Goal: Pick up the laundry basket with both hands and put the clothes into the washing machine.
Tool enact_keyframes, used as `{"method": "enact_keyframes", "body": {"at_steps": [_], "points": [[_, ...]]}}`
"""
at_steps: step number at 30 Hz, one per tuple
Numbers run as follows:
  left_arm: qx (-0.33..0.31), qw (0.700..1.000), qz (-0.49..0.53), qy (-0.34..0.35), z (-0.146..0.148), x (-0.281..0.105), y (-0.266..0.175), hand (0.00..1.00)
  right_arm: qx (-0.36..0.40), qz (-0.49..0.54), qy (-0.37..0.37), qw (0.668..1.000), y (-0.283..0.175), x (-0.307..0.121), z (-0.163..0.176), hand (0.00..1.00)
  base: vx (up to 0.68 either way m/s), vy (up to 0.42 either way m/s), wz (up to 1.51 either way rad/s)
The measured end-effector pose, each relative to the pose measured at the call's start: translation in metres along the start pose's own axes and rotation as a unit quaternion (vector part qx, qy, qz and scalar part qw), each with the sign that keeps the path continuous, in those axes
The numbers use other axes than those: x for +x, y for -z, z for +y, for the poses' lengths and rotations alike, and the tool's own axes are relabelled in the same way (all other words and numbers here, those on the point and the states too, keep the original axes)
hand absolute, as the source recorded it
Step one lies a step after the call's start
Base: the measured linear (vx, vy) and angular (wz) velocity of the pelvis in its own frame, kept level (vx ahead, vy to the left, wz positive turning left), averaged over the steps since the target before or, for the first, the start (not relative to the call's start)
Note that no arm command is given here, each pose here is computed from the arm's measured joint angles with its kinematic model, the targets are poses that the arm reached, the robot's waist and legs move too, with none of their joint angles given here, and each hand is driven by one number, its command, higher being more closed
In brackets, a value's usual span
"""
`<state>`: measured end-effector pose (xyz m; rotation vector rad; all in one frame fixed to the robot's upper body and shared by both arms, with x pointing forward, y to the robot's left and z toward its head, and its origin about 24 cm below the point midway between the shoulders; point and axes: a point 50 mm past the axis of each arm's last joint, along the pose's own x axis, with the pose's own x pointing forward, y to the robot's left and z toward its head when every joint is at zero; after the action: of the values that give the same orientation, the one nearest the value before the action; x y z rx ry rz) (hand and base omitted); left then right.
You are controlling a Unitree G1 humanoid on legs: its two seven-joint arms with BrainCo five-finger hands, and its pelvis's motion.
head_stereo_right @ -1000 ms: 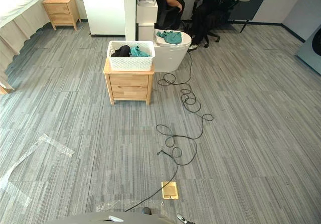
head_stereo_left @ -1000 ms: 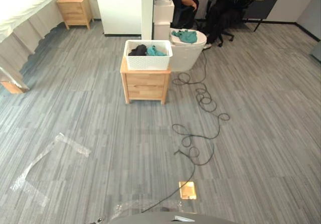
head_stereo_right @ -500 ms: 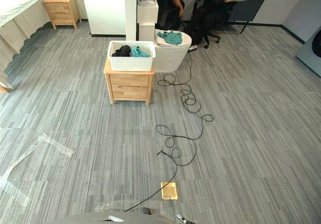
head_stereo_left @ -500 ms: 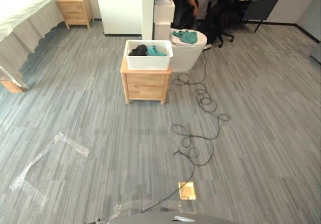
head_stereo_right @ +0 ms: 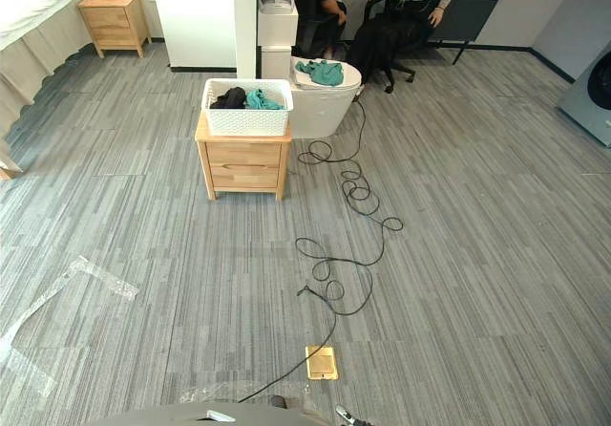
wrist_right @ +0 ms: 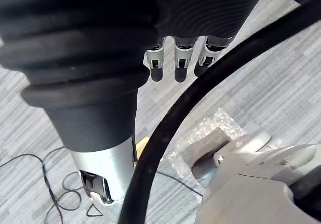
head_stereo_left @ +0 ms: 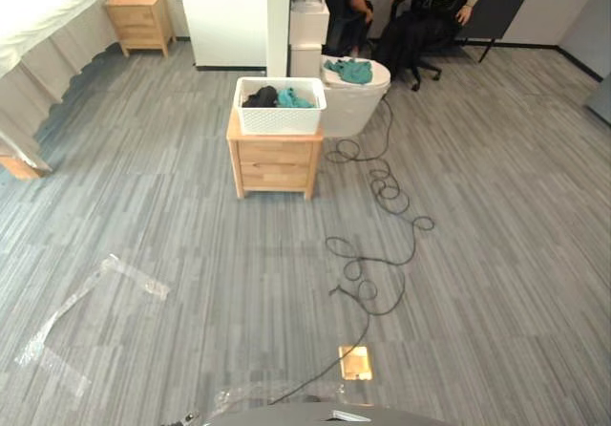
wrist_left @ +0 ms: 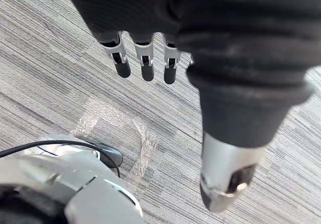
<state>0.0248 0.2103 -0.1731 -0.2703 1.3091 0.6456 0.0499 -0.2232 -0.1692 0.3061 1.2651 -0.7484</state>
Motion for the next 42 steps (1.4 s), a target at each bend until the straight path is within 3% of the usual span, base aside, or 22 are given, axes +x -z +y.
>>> {"method": "enact_keyframes", "body": {"at_steps": [9,19,25,27,29,33,36,39,42], "points": [[-0.044,0.999,-0.003,0.002,-0.004,0.0,-0.003,0.0,-0.006,-0.031,-0.012,0.999,-0.011,-0.002,0.008,0.0,-0.05,0.001,-0.11],[-0.054,0.998,-0.03,0.008,-0.008,0.002,-0.029,0.0,0.052,-0.034,-0.023,0.998,-0.012,-0.005,0.012,0.0,0.19,-0.068,0.24],[-0.054,0.997,-0.032,0.038,-0.029,0.0,-0.032,0.0,0.117,-0.015,-0.009,0.993,-0.007,-0.003,0.004,0.0,0.51,-0.424,0.4],[-0.092,0.995,-0.023,0.041,-0.033,-0.001,-0.027,0.0,0.131,-0.014,-0.004,0.991,-0.006,-0.003,0.001,0.0,0.51,-0.521,0.1],[-0.13,0.991,-0.015,0.041,-0.035,-0.002,-0.022,0.0,0.134,-0.025,0.004,0.991,-0.012,-0.003,-0.005,0.0,0.53,-0.535,-0.2],[-0.111,0.993,-0.023,0.035,-0.028,-0.001,-0.024,0.0,0.11,-0.023,0.025,0.993,-0.011,-0.002,-0.01,0.0,0.61,-0.486,-0.49],[-0.084,0.995,-0.05,0.031,-0.024,-0.002,-0.037,0.0,0.076,-0.06,-0.022,0.995,-0.039,-0.006,0.024,0.0,0.49,-0.287,-0.73],[-0.104,0.993,-0.046,0.029,-0.023,-0.001,-0.035,0.0,0.073,-0.1,-0.072,0.99,-0.066,-0.015,0.06,0.0,0.57,-0.137,-0.96],[-0.105,0.993,-0.042,0.025,-0.024,-0.002,-0.033,0.0,0.059,-0.124,-0.093,0.986,-0.071,-0.021,0.073,0.0,0.61,0.148,-0.79]]}}
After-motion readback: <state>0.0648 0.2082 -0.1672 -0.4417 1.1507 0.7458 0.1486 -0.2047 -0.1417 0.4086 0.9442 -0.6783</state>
